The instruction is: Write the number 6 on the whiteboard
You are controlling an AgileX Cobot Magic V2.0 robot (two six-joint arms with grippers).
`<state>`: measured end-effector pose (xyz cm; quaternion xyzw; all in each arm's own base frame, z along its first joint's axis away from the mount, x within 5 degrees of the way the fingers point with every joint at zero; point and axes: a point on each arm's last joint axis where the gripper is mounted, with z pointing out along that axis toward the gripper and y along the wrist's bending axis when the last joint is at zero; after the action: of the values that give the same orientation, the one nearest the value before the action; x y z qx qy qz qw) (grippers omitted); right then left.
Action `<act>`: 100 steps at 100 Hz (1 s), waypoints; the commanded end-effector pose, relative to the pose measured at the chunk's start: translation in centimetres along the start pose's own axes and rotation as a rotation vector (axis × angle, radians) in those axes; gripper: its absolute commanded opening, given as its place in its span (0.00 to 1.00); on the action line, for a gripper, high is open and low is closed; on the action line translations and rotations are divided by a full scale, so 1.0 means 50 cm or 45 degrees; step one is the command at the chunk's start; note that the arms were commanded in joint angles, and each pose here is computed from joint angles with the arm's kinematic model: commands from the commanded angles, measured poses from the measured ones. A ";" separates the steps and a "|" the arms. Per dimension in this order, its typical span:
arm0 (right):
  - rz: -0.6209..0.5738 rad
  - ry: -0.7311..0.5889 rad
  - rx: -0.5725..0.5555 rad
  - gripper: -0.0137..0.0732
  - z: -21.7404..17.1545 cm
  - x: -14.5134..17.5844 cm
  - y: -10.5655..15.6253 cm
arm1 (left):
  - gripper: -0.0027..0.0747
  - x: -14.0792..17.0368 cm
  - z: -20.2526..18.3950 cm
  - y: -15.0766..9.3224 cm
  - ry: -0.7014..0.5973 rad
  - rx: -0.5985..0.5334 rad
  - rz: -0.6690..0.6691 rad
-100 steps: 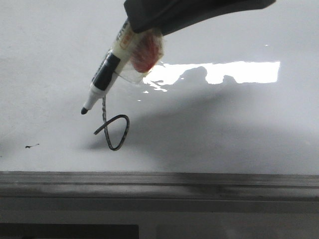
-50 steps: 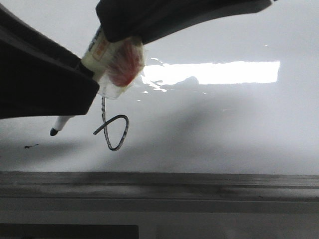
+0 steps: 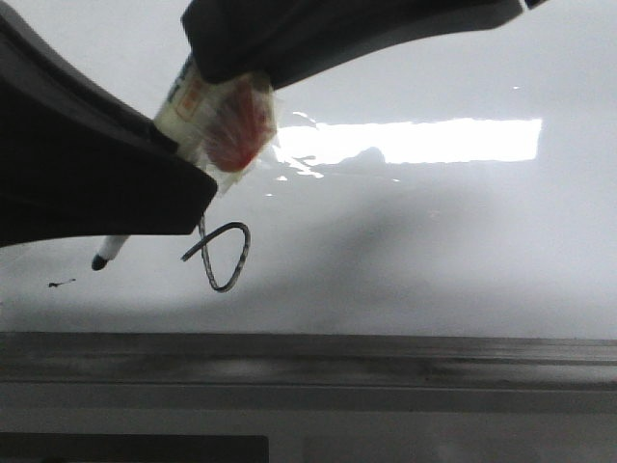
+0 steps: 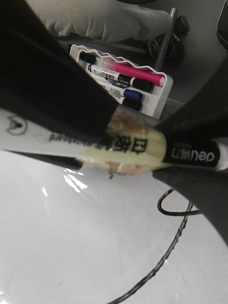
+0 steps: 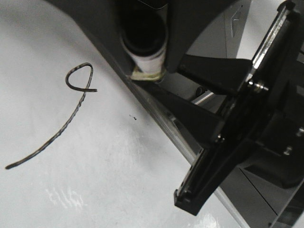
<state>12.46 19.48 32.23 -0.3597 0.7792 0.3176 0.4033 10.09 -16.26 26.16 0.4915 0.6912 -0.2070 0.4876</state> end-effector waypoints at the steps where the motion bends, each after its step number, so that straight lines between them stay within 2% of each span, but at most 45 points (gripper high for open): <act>1: -0.013 -0.112 0.000 0.10 -0.017 -0.028 0.004 | 0.01 -0.026 -0.005 0.007 -0.090 -0.022 -0.087; 8: -0.015 -0.107 0.000 0.20 -0.016 -0.027 0.004 | 0.01 -0.026 -0.005 0.007 -0.090 -0.021 -0.095; 12: -0.015 -0.104 0.000 0.35 -0.016 -0.026 0.004 | 0.01 -0.026 -0.005 0.007 -0.090 -0.021 -0.104; 15: -0.015 -0.106 0.000 0.43 -0.016 -0.027 0.004 | 0.01 -0.026 -0.005 0.007 -0.090 -0.020 -0.113; 20: -0.011 -0.113 0.009 0.64 -0.017 -0.028 0.001 | 0.01 -0.026 -0.005 0.006 -0.091 -0.018 -0.156; 23: -0.008 -0.112 0.014 0.72 -0.017 -0.028 -0.001 | 0.01 -0.026 -0.005 0.006 -0.091 -0.015 -0.194; 26: -0.004 -0.114 0.023 0.79 -0.017 -0.029 -0.005 | 0.01 -0.026 -0.005 0.008 -0.091 -0.019 -0.246; 30: 0.001 -0.110 0.031 0.82 -0.018 -0.029 -0.009 | 0.01 -0.025 -0.005 0.012 -0.091 -0.028 -0.332; 38: 0.013 -0.093 0.039 0.80 -0.018 -0.027 -0.014 | 0.01 -0.019 -0.005 0.026 -0.075 -0.059 -0.537; 50: 0.016 -0.058 0.030 0.71 -0.019 -0.022 -0.012 | 0.01 -0.002 -0.009 0.061 -0.039 -0.152 -0.843; 65: 0.018 -0.005 0.017 0.66 -0.019 -0.014 -0.011 | 0.01 0.016 -0.017 0.102 -0.038 -0.283 -1.093; 78: 0.020 -0.001 0.015 0.66 -0.019 -0.014 -0.010 | 0.01 0.026 -0.019 0.116 -0.026 -0.324 -1.194; 91: 0.020 -0.009 0.017 0.66 -0.019 -0.015 -0.011 | 0.01 0.029 -0.013 0.118 -0.013 -0.328 -1.189; 96: 0.020 -0.009 0.017 0.66 -0.019 -0.015 -0.011 | 0.04 0.030 -0.012 0.118 -0.007 -0.328 -1.188; 100: 0.020 -0.011 0.018 0.66 -0.019 -0.015 -0.011 | 0.10 0.030 -0.012 0.118 -0.007 -0.328 -1.188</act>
<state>12.74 18.76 31.47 -0.3622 0.8034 0.3003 0.3649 14.39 -12.41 24.99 0.0788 0.8737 -0.3039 0.3715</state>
